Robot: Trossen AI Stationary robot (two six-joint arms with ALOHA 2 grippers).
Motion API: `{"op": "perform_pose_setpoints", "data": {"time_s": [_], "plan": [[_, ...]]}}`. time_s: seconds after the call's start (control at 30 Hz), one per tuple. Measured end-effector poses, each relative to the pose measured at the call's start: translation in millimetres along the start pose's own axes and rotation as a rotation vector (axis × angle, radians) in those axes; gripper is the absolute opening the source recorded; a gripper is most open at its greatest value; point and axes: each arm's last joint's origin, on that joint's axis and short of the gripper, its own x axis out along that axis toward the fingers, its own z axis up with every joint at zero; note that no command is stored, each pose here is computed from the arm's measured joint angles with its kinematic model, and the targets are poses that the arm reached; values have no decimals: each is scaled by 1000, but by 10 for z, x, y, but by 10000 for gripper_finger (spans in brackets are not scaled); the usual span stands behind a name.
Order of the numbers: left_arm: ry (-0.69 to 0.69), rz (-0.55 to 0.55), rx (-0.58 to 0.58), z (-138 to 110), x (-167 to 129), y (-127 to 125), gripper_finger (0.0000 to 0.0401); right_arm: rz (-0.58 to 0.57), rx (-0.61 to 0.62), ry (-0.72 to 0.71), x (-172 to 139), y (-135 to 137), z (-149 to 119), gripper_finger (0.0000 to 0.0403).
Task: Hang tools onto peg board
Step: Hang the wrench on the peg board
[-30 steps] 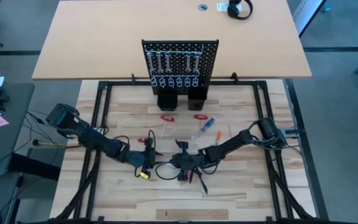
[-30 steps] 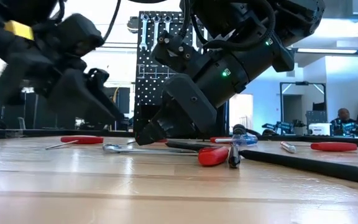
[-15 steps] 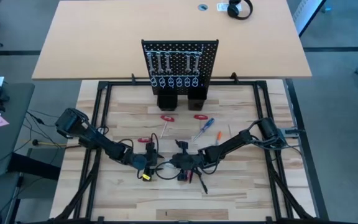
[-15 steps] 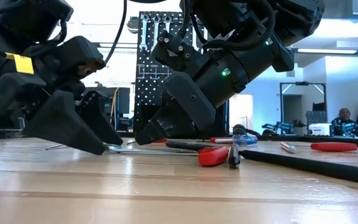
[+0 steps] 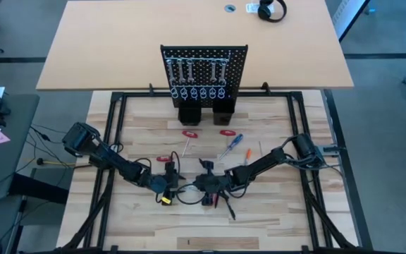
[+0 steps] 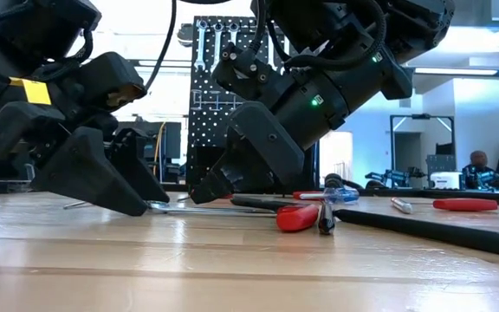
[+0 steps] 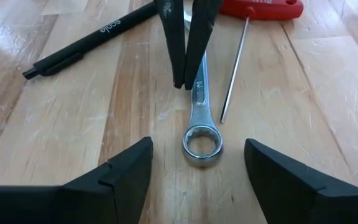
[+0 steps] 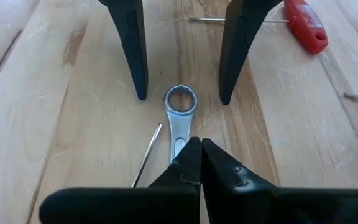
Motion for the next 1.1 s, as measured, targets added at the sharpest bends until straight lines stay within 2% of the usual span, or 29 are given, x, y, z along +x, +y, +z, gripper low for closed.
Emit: {"op": "perform_pose_setpoints", "data": {"time_s": [0.47,1.1], "plan": [[26,-1,8,-28,1,8,185,0,0,-1,0,0,1,11],[-36,37,-43,45,38,102,181,2,0,-7,-3,8,8,11]]}}
